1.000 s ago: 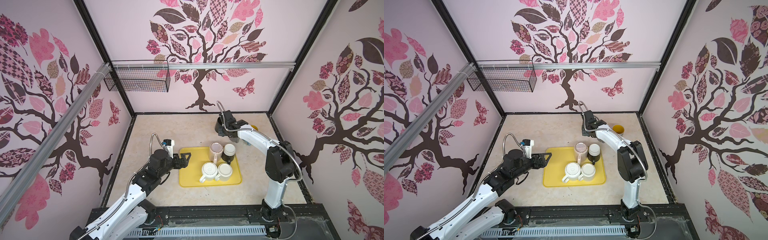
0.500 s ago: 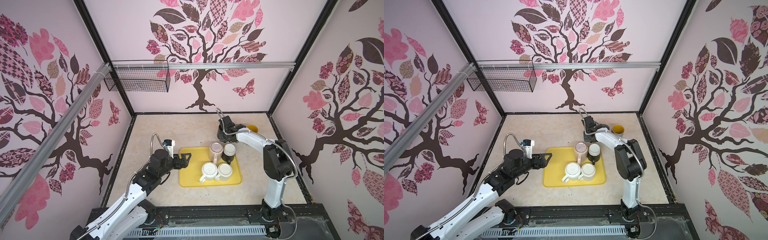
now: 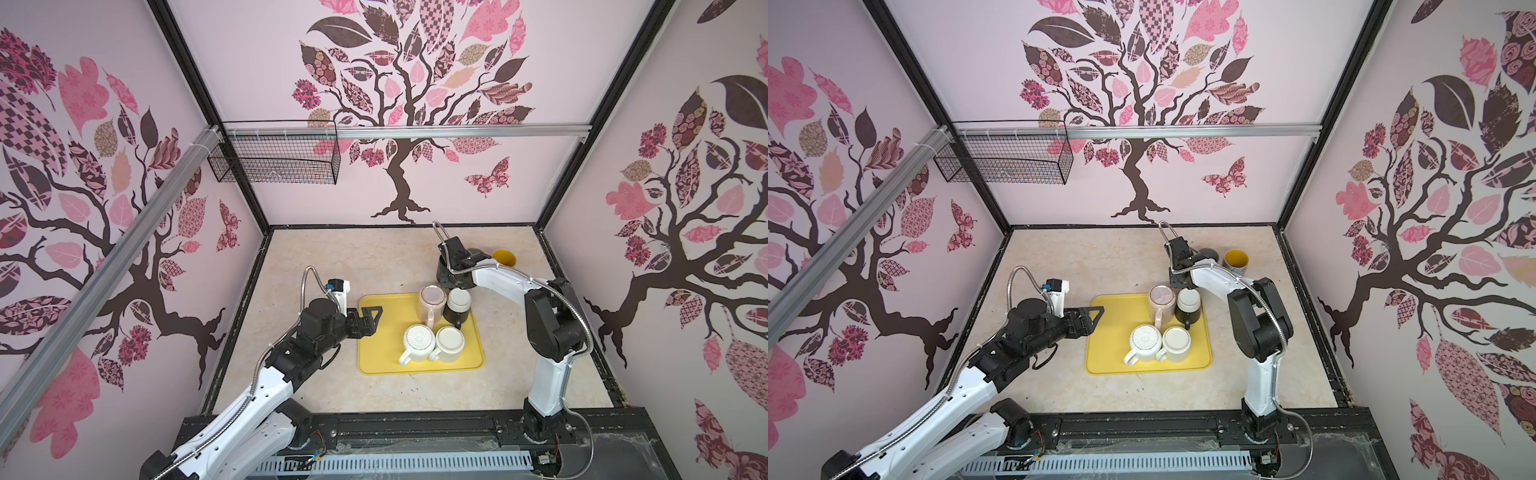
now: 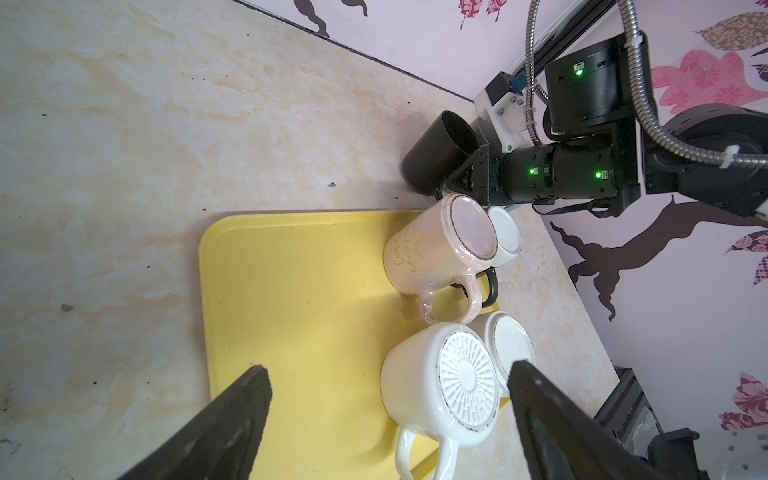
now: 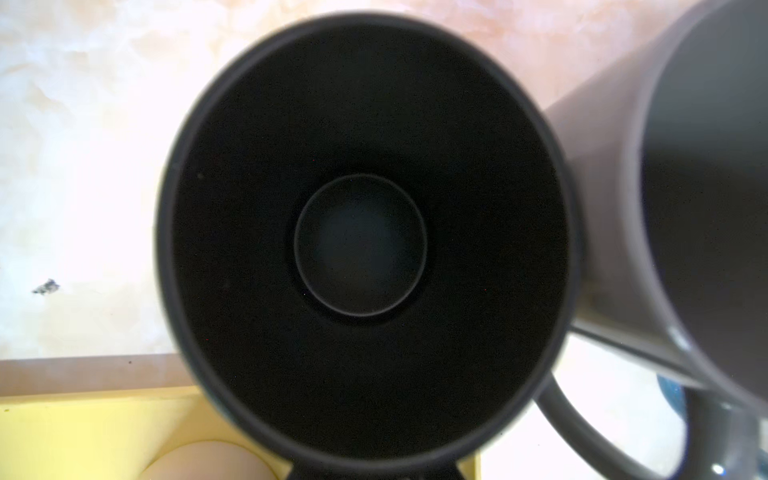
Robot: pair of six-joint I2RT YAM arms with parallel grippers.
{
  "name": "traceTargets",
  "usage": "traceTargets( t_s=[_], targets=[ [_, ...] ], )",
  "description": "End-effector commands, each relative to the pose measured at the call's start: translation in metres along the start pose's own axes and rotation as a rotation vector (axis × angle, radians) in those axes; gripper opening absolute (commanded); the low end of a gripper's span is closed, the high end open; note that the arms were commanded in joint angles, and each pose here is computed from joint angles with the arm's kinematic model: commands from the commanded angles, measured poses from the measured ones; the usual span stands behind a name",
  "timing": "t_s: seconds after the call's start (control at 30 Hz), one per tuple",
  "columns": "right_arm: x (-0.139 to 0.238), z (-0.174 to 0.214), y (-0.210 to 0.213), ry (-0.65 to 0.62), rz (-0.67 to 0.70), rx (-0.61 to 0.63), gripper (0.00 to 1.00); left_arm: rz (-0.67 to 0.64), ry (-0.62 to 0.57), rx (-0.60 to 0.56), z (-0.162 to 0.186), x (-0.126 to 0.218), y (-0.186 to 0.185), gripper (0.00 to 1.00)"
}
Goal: Turn the mug right side up
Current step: 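Lower the black mug opening-up beside the grey mug with the right gripper, then open the right gripper and raise it off the black mug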
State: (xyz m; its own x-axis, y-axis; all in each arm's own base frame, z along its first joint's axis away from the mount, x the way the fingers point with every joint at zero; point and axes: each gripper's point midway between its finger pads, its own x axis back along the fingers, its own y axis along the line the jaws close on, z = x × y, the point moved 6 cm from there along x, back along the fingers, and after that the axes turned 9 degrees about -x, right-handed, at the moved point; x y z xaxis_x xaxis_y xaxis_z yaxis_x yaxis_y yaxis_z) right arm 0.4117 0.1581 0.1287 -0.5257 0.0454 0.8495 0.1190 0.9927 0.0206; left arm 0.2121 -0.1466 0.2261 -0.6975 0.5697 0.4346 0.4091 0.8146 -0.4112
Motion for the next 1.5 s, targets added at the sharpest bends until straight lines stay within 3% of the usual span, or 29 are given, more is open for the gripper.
traceTargets(
  t_s=[0.0,0.23,0.4,0.5,0.73,1.0,1.13,1.37,1.47],
  targets=[
    [-0.002,-0.015,0.002,-0.063,0.007,-0.01,0.09,0.013,-0.035,-0.021,-0.012,0.004,-0.005,0.93],
    [0.001,-0.015,0.001,-0.069,0.0,-0.021,0.22,0.006,-0.029,-0.025,-0.011,0.003,-0.004,0.93],
    [0.015,-0.021,0.001,-0.093,-0.025,-0.033,0.45,0.001,-0.028,-0.023,-0.011,0.002,-0.003,0.93],
    [0.029,-0.026,0.001,-0.115,-0.048,-0.04,0.54,0.001,-0.031,-0.022,-0.012,0.002,-0.004,0.93],
    [0.076,-0.042,-0.004,-0.193,-0.092,-0.064,0.56,0.003,-0.016,-0.019,-0.01,-0.001,-0.004,0.93],
    [0.159,-0.049,-0.012,-0.343,-0.211,-0.11,0.53,0.027,0.012,-0.012,-0.006,-0.007,-0.005,0.93],
    [0.201,-0.02,-0.001,-0.428,-0.345,-0.097,0.56,0.044,0.063,-0.053,0.005,-0.013,-0.012,0.92],
    [0.22,0.043,-0.001,-0.342,-0.566,-0.088,0.69,0.019,0.166,-0.119,0.038,-0.024,-0.025,0.9],
    [0.224,0.063,-0.006,-0.318,-0.633,-0.091,0.68,0.02,0.167,-0.107,0.045,-0.022,-0.023,0.89]
  ],
)
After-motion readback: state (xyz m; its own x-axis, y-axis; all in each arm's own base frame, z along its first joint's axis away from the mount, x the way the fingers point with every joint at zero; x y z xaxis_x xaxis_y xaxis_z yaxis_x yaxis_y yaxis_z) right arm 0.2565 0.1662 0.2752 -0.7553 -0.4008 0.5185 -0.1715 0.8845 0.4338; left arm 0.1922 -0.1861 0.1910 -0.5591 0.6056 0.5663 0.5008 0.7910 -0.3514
